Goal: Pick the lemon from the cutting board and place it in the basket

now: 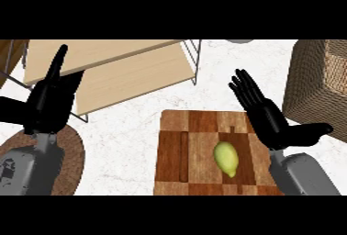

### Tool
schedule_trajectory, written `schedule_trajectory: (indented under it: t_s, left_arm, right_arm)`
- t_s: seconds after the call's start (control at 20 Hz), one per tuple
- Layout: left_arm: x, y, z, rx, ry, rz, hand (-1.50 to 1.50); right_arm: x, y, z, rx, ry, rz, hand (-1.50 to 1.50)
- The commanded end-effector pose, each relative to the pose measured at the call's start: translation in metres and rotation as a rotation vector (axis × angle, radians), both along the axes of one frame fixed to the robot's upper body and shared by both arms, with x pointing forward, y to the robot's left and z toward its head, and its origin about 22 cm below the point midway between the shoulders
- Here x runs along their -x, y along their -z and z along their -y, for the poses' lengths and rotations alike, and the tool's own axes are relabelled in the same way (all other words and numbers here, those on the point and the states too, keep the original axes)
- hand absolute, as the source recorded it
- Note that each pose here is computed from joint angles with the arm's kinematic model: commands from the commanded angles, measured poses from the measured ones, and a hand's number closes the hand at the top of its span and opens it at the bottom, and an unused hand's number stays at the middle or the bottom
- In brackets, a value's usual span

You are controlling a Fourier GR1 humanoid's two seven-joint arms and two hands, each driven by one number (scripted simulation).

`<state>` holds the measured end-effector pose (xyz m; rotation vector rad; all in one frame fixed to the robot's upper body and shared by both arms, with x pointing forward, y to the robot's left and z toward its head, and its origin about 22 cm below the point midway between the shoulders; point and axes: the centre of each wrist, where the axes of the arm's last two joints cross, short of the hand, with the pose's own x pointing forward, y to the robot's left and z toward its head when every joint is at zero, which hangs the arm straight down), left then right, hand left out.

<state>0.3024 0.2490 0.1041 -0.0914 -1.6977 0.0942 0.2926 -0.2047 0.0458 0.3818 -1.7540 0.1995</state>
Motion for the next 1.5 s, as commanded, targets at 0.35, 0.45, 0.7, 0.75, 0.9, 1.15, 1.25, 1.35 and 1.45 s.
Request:
schedule_trajectory:
  t_s: [0.35, 0.45, 0.7, 0.75, 0.9, 1.15, 1.25, 1.35, 1.45]
  left_arm:
    - [0.024, 0.008, -0.041, -0.494, 0.018, 0.027, 0.0]
    - [0.021, 0.012, -0.043, -0.51, 0.004, 0.032, 0.0]
    - [0.037, 0.018, -0.06, -0.527, -0.026, 0.012, 0.0]
    - [0.039, 0.018, -0.061, -0.547, -0.043, 0.039, 0.0]
    - [0.049, 0.027, -0.07, -0.549, -0.066, 0.009, 0.0]
    - [0.055, 0.029, -0.078, -0.55, -0.091, -0.017, 0.0]
    - [0.06, 0.026, -0.079, -0.539, -0.097, -0.002, 0.0]
    - [0.063, 0.032, -0.08, -0.545, -0.104, -0.018, 0.0]
    - [0.063, 0.029, -0.077, -0.547, -0.107, -0.004, 0.0]
  right_arm:
    - [0.075, -0.025, -0.134, -0.215, -0.539, 0.388, 1.5]
    - [0.108, -0.002, -0.159, -0.167, -0.435, 0.488, 1.5]
    - [0.145, 0.001, -0.164, -0.015, -0.154, 0.66, -1.5]
    - [0.144, 0.002, -0.153, 0.05, -0.086, 0.686, -1.5]
    - [0.134, 0.002, -0.122, 0.267, 0.094, 0.743, -1.5]
    - [0.118, -0.001, -0.061, 0.723, 0.154, 0.765, -1.5]
    - [0.114, -0.008, -0.039, 0.918, 0.102, 0.772, -1.5]
    - [0.121, -0.013, -0.027, 1.065, 0.048, 0.745, -1.5]
    - [0.125, -0.024, -0.02, 1.206, -0.001, 0.711, -1.5]
